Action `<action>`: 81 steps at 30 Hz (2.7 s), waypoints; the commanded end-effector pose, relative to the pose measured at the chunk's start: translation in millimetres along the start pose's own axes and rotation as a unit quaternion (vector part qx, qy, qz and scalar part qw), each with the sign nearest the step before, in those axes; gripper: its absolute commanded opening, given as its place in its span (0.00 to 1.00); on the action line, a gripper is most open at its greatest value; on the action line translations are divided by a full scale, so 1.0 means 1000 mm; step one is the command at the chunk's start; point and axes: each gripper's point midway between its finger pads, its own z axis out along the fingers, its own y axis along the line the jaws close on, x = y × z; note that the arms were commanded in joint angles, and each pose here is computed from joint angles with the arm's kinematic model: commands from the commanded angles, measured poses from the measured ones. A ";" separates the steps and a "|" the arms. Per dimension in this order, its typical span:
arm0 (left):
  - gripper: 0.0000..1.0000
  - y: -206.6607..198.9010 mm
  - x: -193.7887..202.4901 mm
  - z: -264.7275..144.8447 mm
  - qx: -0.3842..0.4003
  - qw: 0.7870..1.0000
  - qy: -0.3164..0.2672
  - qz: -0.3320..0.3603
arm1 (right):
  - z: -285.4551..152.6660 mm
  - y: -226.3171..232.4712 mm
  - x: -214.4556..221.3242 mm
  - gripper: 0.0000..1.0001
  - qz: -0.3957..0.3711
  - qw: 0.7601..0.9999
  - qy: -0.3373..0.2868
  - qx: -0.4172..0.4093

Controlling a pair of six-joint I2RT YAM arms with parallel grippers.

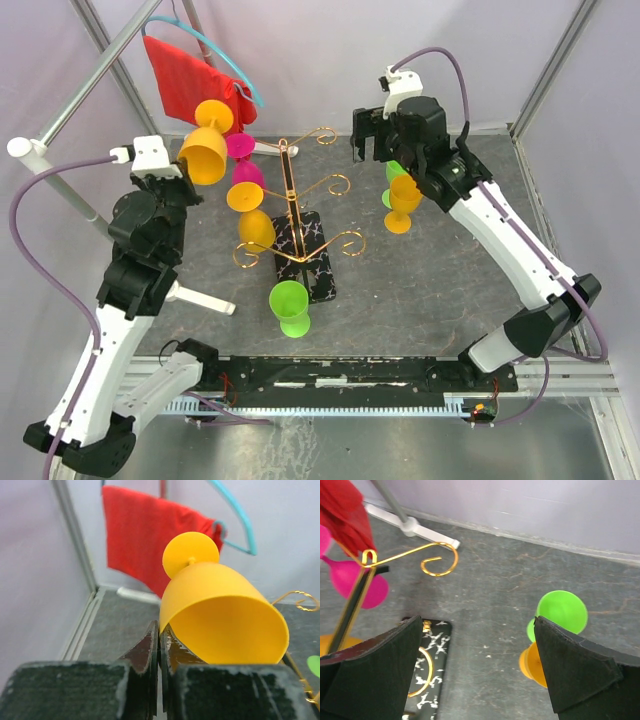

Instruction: Place the wine glass upside down on the wine glass rack

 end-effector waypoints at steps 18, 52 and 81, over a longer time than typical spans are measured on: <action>0.03 -0.127 -0.077 0.001 0.307 0.904 -0.266 -0.131 | -0.063 0.084 -0.119 1.00 0.229 0.901 -0.244 -0.275; 0.03 -0.136 -0.059 -0.022 0.349 0.860 -0.344 -0.142 | -0.094 0.106 -0.150 0.94 0.431 0.779 -0.216 -0.401; 0.03 -0.142 -0.040 -0.005 0.298 0.879 -0.332 -0.166 | -0.084 0.146 -0.144 0.62 0.433 0.760 -0.190 -0.447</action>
